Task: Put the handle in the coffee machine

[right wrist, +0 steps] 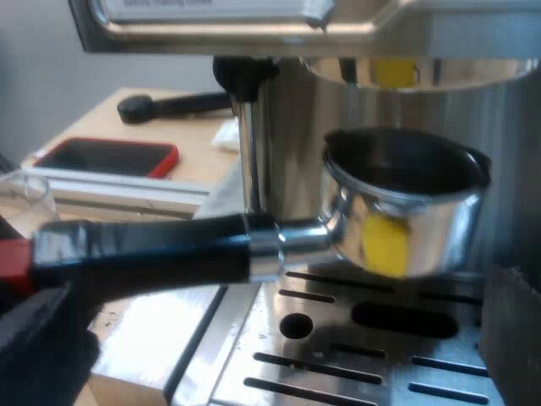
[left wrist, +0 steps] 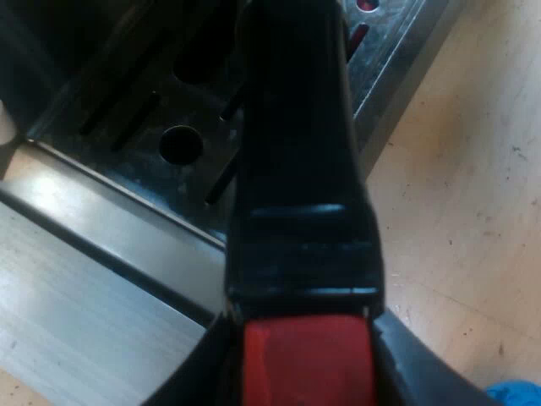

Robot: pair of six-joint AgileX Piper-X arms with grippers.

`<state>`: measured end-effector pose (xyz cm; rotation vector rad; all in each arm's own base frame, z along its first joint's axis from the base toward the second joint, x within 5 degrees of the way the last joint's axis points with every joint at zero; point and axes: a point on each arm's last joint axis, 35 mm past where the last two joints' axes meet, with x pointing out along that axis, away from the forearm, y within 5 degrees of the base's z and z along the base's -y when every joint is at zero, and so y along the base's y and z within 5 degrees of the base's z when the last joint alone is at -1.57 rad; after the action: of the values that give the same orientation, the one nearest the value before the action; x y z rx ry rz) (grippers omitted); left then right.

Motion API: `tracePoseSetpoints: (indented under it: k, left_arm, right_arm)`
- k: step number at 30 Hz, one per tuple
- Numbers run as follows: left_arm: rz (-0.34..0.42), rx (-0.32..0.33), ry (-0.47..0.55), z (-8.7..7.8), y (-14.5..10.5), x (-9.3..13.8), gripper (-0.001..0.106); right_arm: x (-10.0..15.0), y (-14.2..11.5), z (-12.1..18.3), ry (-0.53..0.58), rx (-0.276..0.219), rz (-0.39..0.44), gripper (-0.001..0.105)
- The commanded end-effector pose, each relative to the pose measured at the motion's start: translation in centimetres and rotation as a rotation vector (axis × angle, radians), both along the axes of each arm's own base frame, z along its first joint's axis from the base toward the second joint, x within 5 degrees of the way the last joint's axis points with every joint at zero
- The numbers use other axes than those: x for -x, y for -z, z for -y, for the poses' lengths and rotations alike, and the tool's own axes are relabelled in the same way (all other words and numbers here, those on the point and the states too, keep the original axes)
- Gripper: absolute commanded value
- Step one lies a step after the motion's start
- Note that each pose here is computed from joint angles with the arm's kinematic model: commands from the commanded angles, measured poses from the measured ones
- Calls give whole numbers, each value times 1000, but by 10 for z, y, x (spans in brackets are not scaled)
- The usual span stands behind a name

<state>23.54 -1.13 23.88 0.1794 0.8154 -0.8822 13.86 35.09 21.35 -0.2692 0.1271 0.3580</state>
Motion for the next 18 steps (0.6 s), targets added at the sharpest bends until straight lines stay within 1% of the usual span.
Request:
tracePoseSetpoints:
  k: [1, 5, 7, 8, 11, 12, 16, 18]
  left_arm:
    - [54, 50, 25, -1, -7, -5, 0]
    - [85, 88, 13, -8, -8, -9, 0]
    - [93, 88, 12, -9, -8, -10, 0]
    - [86, 88, 12, -9, -6, -11, 0]
    - [65, 99, 21, -9, 0, -14, 0]
    - [63, 99, 21, -9, 2, -15, 0]
    - [69, 99, 21, -9, 4, -19, 0]
    - [84, 95, 39, -7, 4, -20, 0]
  right_arm:
    - [-1, -1, -1, 16, 2, 19, 97]
    - [-8, 2, 2, 51, 12, 21, 97]
    - [-11, 1, 3, 61, 8, 24, 97]
    - [-13, 0, 3, 64, -3, 30, 97]
    - [-17, -2, 5, 75, -10, 43, 97]
    - [-19, -3, 6, 77, -3, 47, 97]
    - [-22, -1, 6, 85, 2, 47, 97]
    - [-26, 0, 6, 88, -15, 59, 97]
